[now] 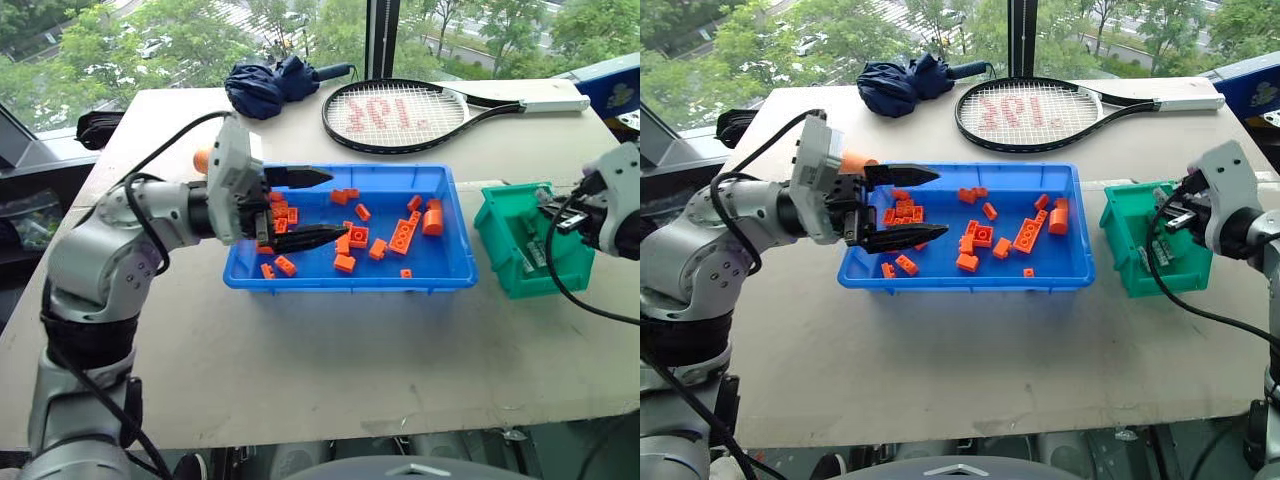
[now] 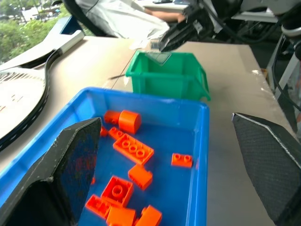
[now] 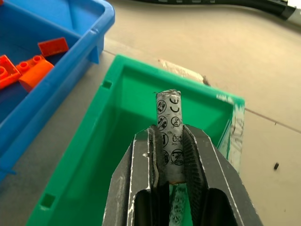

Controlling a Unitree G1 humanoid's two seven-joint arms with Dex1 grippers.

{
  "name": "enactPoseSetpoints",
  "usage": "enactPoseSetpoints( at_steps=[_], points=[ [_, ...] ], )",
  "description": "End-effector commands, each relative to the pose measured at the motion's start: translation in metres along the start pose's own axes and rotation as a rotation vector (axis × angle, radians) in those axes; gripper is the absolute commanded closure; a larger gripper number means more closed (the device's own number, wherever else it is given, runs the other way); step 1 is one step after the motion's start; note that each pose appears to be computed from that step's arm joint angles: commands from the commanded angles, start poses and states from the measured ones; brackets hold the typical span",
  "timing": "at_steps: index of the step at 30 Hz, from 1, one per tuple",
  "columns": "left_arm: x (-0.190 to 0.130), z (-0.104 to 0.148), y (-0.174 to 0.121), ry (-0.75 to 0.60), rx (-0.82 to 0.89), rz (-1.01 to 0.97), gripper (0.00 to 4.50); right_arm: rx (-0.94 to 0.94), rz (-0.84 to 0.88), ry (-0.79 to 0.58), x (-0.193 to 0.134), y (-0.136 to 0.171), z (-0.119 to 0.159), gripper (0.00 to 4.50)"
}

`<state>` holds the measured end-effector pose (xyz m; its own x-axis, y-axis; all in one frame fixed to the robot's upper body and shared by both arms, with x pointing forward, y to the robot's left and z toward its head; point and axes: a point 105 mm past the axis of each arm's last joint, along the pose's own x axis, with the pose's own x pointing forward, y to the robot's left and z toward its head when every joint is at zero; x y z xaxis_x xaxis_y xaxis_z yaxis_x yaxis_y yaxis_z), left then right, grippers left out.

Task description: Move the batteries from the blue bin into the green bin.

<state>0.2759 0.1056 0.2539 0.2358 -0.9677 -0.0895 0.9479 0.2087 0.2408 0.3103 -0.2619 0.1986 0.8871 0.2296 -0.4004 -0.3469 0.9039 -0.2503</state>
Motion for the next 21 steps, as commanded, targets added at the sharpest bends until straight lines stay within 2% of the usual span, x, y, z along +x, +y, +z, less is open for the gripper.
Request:
enactPoseSetpoints(
  at_steps=[1, 3, 5, 6, 7, 8, 12, 13, 15, 18, 19, 21],
  points=[
    [0.016, 0.011, -0.010, -0.041, 0.029, -0.065, 0.00, -0.014, -0.032, -0.055, -0.009, -0.003, 0.009, 4.46],
    [0.020, 0.012, -0.009, -0.047, 0.032, -0.065, 0.00, -0.011, -0.016, -0.047, -0.009, -0.001, 0.007, 4.46],
    [0.021, 0.012, -0.007, -0.047, 0.033, -0.063, 0.00, -0.007, -0.003, -0.043, -0.010, 0.000, 0.005, 3.51],
    [0.021, 0.011, -0.007, -0.042, 0.035, -0.068, 0.00, -0.004, 0.003, -0.034, -0.010, 0.000, 0.004, 3.24],
    [0.021, 0.010, -0.007, -0.035, 0.038, -0.072, 0.00, -0.007, 0.006, -0.030, -0.012, 0.000, 0.003, 2.58],
    [0.020, 0.009, -0.007, -0.031, 0.039, -0.071, 0.00, -0.014, -0.010, -0.029, -0.013, -0.002, 0.003, 2.25],
    [0.014, 0.004, -0.003, -0.012, 0.041, -0.063, 0.00, -0.044, -0.025, -0.053, -0.017, -0.005, 0.007, 0.37],
    [0.012, 0.002, -0.004, -0.008, 0.038, -0.065, 0.00, -0.057, -0.021, -0.080, -0.018, -0.004, 0.010, 0.08],
    [0.005, -0.005, -0.009, 0.011, 0.027, -0.072, 0.00, -0.072, 0.010, -0.135, -0.020, 0.002, 0.013, 0.08],
    [-0.016, -0.022, -0.022, 0.062, -0.015, -0.039, 0.00, -0.068, 0.194, -0.313, -0.035, 0.035, 0.015, 0.08],
    [-0.022, -0.030, -0.029, 0.073, -0.043, -0.016, 0.00, -0.054, 0.258, -0.325, -0.042, 0.046, 0.004, 0.08],
    [-0.031, -0.047, -0.045, 0.084, -0.100, 0.042, 0.00, -0.042, 0.326, -0.245, -0.049, 0.063, -0.032, 0.08]
  ],
)
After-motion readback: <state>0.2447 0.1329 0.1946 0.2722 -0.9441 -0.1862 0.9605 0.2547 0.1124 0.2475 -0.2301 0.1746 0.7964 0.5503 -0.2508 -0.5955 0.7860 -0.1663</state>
